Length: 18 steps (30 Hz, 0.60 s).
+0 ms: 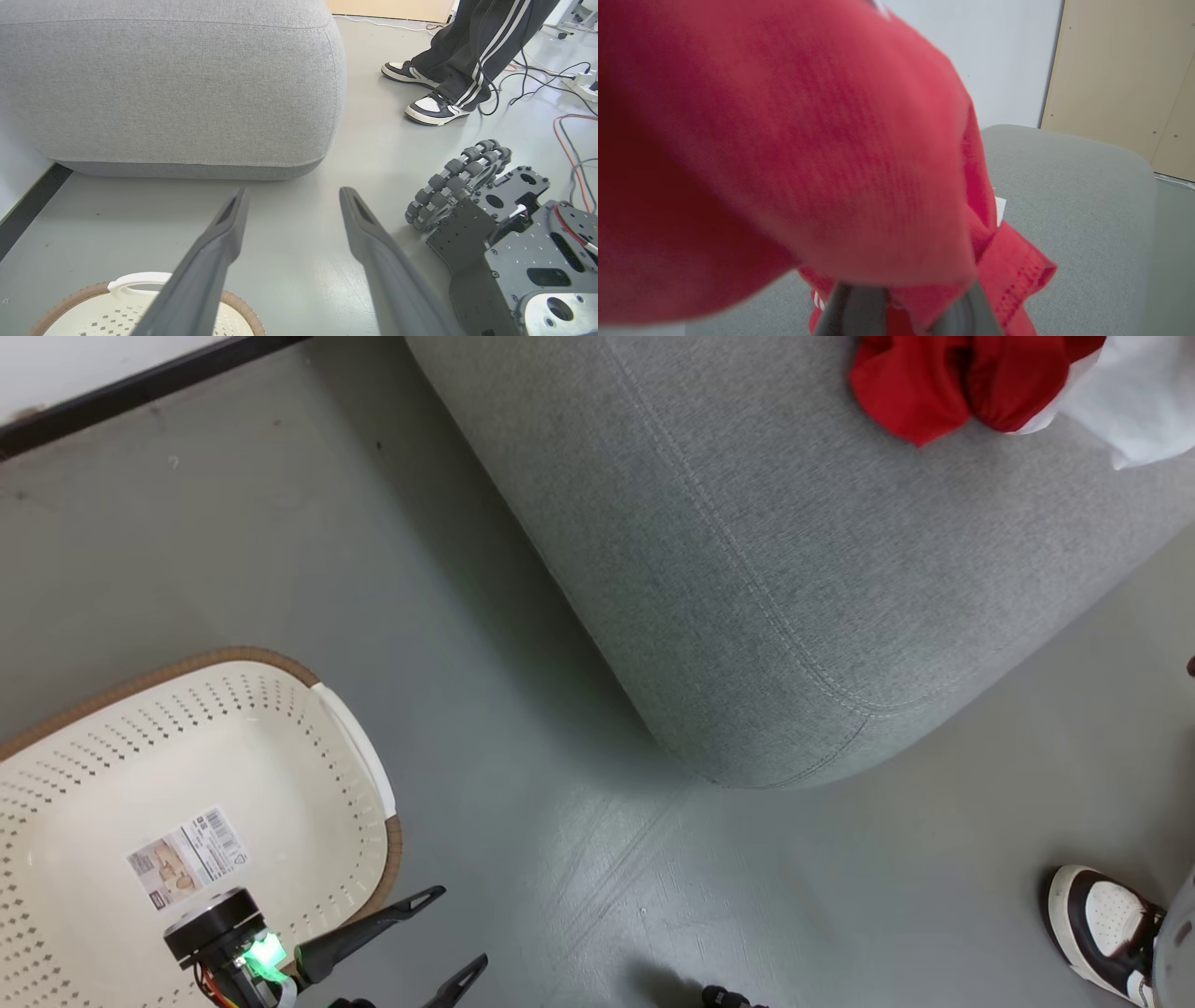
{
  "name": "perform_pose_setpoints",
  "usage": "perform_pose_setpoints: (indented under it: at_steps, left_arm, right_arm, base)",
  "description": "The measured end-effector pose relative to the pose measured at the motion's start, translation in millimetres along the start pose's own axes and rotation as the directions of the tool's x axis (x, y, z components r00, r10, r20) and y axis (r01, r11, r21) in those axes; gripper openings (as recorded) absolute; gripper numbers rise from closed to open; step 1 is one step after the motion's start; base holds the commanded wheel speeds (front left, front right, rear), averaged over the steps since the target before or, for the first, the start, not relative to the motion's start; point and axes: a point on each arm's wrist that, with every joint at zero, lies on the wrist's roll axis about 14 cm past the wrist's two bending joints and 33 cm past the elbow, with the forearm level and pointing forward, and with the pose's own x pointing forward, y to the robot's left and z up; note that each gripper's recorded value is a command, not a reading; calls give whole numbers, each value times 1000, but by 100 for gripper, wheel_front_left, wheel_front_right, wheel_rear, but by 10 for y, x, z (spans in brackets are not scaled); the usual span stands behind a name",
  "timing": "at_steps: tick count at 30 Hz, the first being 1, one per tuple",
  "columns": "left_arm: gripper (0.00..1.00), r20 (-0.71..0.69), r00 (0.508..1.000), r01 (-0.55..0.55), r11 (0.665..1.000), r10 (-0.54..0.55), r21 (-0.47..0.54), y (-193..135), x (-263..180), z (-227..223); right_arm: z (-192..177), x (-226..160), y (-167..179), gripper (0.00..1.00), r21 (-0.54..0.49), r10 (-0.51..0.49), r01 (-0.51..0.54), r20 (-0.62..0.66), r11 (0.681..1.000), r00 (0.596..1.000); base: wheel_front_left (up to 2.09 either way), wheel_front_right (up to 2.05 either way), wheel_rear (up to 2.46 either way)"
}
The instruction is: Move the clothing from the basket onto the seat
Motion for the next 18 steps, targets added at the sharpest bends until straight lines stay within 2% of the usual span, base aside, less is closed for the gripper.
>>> perform_pose_setpoints:
  at_steps: [6,11,18]
  left_arm:
    - [100,-5,1000,-25,999,25,-31,43,-46,-85]
    - [100,-4,999,-35,998,35,-53,64,-78,-134]
    - [100,-15,998,-62,996,61,-61,142,-149,-230]
  right_arm:
    - [-85,169,144,0,35,-10,10,-12,999,1000]
    - [-144,304,302,0,-3,10,-10,-17,1000,1000]
    - [-209,464,269,0,-18,-34,34,-13,999,999]
  base:
    - [0,0,0]
    - [0,0,0]
    - [0,0,0]
